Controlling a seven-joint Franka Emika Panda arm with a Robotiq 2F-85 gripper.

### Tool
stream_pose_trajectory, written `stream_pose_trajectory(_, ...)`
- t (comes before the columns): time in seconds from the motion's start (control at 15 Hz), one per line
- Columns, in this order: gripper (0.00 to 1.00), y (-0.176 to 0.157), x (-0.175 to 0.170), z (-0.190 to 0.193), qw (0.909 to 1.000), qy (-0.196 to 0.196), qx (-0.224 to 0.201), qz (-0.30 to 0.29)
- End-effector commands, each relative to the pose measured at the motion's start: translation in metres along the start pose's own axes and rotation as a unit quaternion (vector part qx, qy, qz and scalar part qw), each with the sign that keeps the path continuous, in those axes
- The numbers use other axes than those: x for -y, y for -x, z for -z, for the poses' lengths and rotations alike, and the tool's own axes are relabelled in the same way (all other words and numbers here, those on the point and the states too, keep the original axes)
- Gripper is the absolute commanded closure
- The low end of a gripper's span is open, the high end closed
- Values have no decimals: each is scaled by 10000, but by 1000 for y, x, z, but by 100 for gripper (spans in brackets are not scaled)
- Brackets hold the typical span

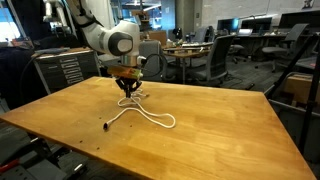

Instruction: Tie a knot using the white rope

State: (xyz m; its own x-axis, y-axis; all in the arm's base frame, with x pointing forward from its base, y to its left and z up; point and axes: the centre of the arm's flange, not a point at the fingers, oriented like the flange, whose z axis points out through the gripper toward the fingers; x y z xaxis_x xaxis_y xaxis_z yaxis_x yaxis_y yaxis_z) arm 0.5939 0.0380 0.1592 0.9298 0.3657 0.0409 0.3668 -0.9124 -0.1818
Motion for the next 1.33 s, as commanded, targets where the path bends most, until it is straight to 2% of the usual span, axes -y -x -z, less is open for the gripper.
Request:
stream_pose_trajectory(0.0, 57, 6, -9, 8, 9999, -27, 2, -112)
stream_pose_trajectory(0.4, 11, -7, -14, 35, 9985, 283, -456, -147)
stream_pose_trajectory(0.53, 0, -16, -19, 42, 9971, 400, -619, -203)
stream_pose_trajectory(0.87, 0, -36, -51, 44, 9894, 854, -1043, -541)
stream_pose_trajectory(1.07, 0, -43, -73, 30, 9840, 1316, -931, -758)
stream_pose_trajectory(1.27, 0, -51, -83, 14, 9802, 1583, -756, -920)
